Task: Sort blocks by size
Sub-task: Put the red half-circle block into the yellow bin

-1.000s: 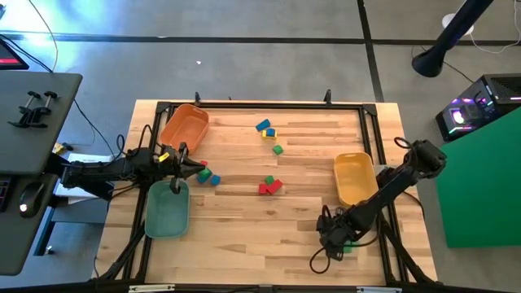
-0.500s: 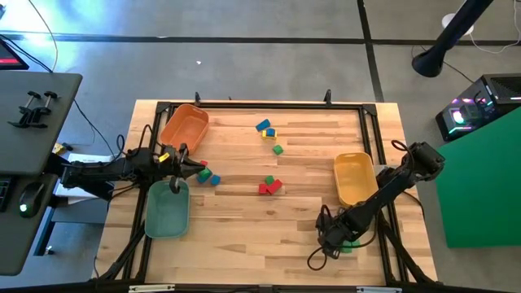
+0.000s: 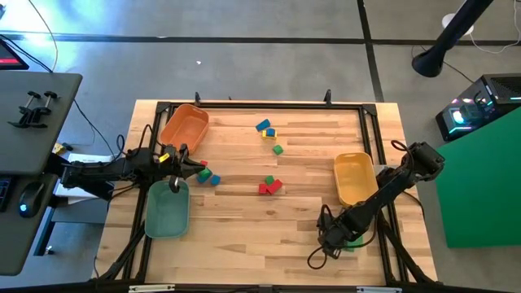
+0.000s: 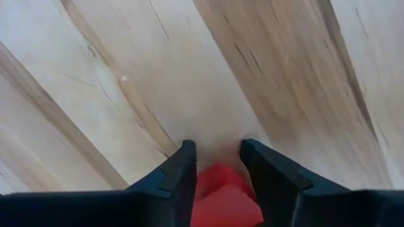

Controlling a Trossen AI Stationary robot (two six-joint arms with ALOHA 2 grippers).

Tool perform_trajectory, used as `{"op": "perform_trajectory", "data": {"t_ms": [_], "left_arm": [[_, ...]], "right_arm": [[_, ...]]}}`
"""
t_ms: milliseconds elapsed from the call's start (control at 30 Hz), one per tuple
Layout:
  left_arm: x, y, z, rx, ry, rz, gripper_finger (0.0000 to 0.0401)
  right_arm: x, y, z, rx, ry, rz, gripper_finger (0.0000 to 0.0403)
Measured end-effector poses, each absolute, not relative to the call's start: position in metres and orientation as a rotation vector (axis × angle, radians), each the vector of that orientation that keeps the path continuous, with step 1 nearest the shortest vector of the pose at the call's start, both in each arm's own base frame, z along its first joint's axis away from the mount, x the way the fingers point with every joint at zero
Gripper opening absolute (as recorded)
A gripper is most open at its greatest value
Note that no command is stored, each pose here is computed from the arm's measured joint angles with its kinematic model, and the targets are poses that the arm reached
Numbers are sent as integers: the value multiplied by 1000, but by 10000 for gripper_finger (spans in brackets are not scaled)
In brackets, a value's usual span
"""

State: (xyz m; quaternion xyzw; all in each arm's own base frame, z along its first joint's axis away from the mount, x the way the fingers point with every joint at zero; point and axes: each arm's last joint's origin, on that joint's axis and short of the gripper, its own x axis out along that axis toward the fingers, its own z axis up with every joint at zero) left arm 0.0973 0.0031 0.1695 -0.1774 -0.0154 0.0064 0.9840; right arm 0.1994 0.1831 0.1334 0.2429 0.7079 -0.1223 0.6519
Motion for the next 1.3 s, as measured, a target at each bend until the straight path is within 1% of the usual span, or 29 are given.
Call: {"op": "perform_trajectory", "data": {"t_ms": [233,333,400,467,667,767,867,1100,1300], "left_arm": [[97,3,169,-357,-31,13,12],[97,3,169,-362,-31,13,12],[97,3,169,-362,-31,13,12],[97,3,169,-363,-31,13,12],[97,3,169,-366,-31,13,12],[97,3,169,-365,-31,13,12],[97,3,169,-365,-31,13,12],[97,3,169,-365,-30,14,12],[97,3,169,-365,-30,13,12]], "right_arm": [[199,183,133,546,1610,-281,86],[199,183,133,539,1602,-286,83],[199,183,133,541,1600,-286,93],[200,181,135,550,1597,-287,114],[207,174,144,542,1603,-319,209],[207,172,150,553,1642,-377,240],[203,172,152,568,1680,-432,249],[197,181,146,635,1686,-412,250],[194,183,145,669,1701,-433,250]]}}
